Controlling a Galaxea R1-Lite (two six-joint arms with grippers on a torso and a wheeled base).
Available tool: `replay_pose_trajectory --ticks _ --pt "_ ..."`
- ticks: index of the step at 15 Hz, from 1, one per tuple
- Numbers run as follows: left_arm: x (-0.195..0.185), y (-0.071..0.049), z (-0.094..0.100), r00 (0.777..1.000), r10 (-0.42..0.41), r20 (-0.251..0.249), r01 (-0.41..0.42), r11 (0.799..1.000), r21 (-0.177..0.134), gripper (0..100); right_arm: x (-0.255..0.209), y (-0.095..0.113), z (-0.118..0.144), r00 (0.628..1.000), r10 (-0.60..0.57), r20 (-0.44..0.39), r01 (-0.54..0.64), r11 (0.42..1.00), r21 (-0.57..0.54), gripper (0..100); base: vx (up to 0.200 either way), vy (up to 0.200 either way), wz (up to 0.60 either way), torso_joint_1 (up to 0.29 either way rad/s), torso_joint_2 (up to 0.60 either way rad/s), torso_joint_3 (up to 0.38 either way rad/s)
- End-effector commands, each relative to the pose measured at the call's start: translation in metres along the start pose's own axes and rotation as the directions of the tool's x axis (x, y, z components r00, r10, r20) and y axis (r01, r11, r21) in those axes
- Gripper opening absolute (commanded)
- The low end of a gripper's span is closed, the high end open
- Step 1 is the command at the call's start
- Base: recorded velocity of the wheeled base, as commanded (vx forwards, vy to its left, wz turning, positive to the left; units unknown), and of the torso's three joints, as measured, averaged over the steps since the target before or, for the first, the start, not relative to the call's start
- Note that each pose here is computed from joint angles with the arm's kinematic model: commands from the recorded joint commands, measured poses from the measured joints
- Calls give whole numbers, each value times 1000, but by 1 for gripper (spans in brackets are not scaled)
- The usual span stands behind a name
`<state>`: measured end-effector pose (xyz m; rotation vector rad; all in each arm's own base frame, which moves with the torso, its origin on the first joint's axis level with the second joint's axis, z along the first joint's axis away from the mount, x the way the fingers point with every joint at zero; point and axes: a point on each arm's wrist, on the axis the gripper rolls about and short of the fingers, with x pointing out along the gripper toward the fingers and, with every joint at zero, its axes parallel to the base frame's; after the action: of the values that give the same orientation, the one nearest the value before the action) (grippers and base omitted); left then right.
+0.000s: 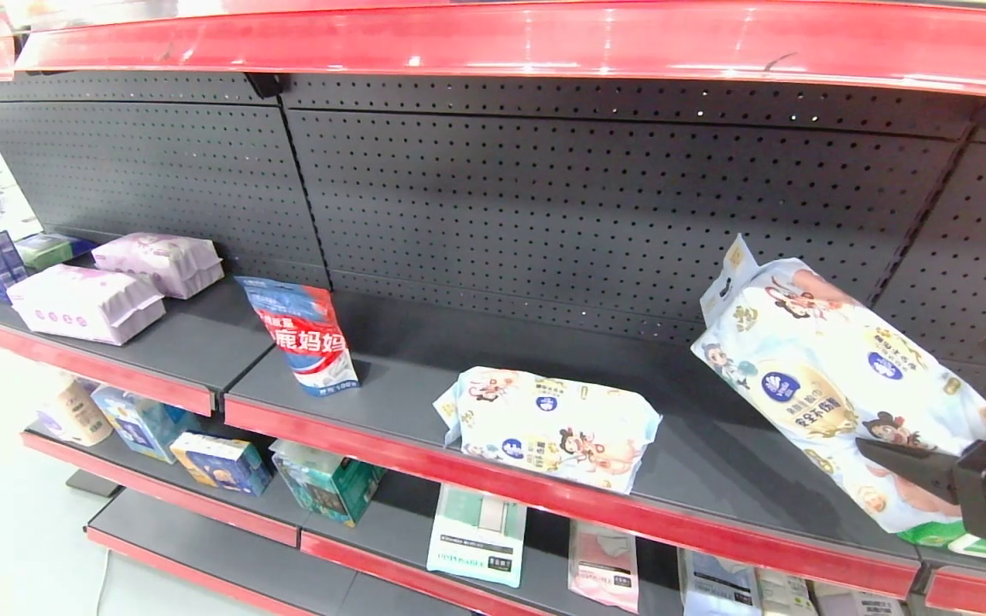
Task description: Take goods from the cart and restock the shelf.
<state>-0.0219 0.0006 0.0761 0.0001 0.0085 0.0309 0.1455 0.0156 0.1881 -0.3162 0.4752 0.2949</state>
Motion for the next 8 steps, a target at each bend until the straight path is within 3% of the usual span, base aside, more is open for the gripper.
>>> replay_pose_trajectory --ticks 1,8 --pt "-1 0 0 1000 0 12 0 1000 0 100 4 0 -1 1000 7 -18 -7 1000 2 0 0 0 0 0 0 0" --pt "-1 0 0 1000 -2 9 2 1000 3 100 23 0 3 996 71 -57 -72 997 -17 0 0 0 0 0 0 0"
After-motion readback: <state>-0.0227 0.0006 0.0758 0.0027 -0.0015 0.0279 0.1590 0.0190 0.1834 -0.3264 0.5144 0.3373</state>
